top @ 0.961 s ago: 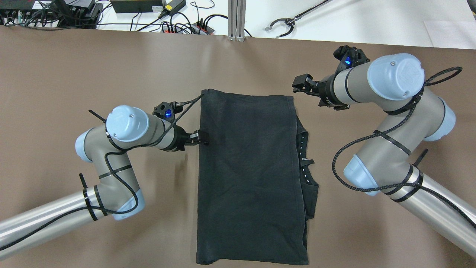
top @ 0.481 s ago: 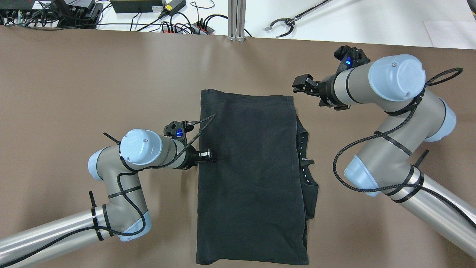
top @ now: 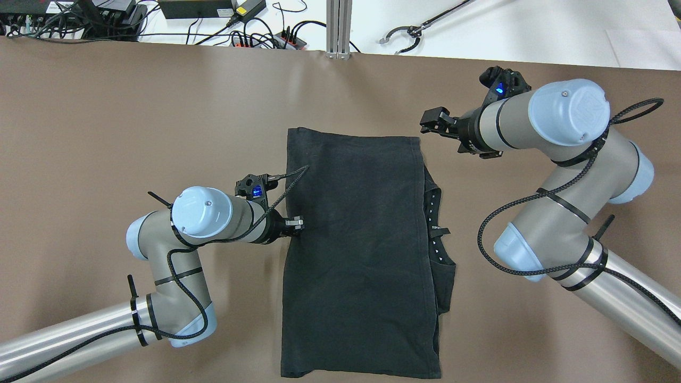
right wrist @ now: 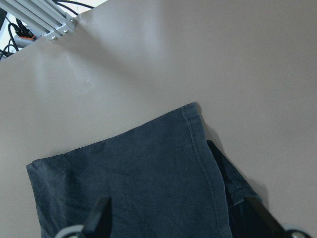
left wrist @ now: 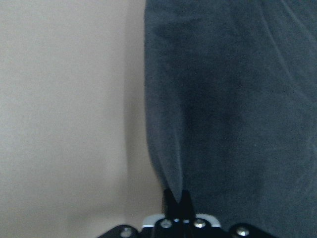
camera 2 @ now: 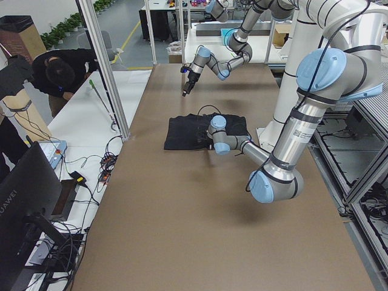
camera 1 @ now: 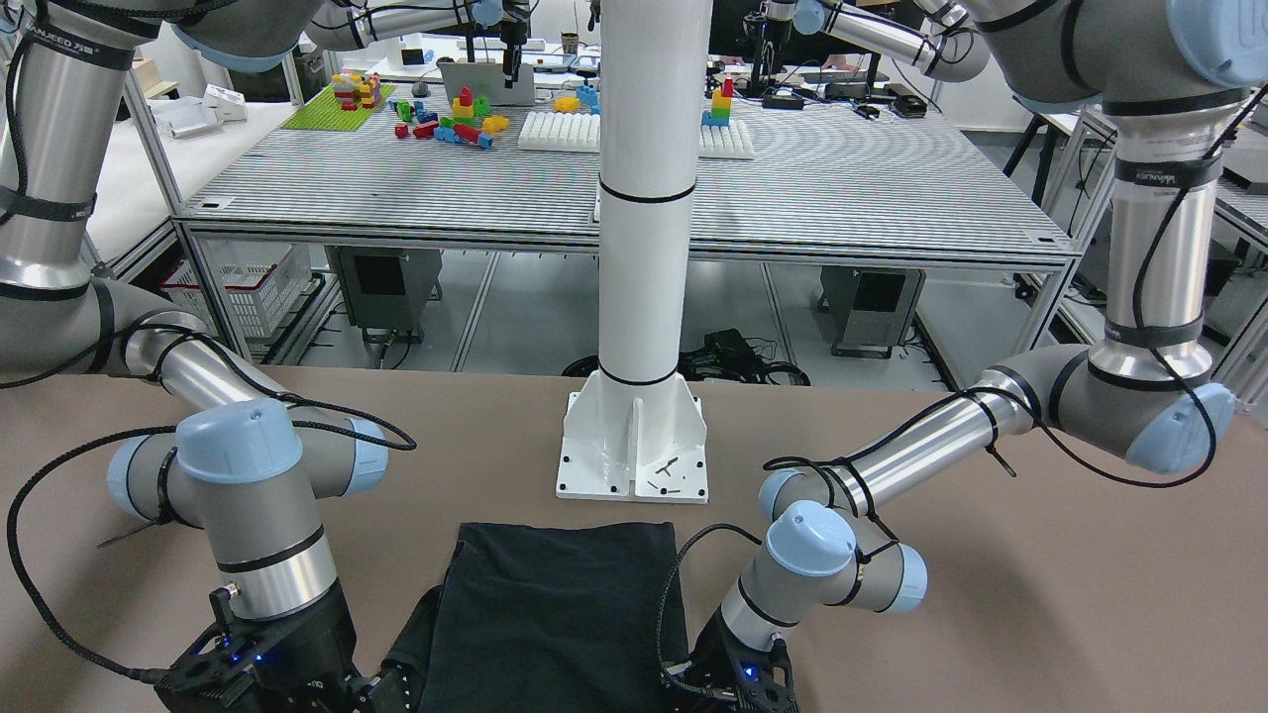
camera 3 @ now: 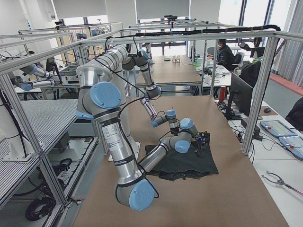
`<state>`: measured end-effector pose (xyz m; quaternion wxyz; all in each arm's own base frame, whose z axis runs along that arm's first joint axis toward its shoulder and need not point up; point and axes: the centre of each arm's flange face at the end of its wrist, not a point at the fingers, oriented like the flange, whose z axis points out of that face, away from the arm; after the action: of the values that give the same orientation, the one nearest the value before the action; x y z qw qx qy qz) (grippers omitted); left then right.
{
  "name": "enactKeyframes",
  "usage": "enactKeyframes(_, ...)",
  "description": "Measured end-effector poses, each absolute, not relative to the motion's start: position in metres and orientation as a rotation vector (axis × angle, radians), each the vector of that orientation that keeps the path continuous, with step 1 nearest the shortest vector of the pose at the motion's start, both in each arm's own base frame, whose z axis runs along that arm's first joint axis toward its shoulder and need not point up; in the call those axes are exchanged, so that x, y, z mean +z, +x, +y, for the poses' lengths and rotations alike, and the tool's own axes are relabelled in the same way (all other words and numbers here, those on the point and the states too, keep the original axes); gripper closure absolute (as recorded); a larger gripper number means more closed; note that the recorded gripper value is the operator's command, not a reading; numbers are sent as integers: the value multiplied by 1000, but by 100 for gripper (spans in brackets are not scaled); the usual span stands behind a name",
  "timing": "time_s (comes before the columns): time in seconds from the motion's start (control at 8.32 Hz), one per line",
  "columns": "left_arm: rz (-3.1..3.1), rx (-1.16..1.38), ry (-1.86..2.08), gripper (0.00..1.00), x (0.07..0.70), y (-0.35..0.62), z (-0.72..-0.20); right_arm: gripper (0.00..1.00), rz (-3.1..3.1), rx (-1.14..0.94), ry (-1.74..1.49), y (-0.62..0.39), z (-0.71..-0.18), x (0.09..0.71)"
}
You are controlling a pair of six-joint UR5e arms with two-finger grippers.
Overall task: Fold clothes
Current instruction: 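Grasp the shirt edge with the left gripper while the right grasps the far corner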
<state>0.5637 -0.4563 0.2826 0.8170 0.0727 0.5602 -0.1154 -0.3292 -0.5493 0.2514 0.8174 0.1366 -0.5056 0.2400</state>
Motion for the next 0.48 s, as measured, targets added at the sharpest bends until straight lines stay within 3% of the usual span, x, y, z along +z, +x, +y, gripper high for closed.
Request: enactKeyframes(0.48,1215,-245,168,100,292,521,-446,6,-1081,518,289,-329,-549,251)
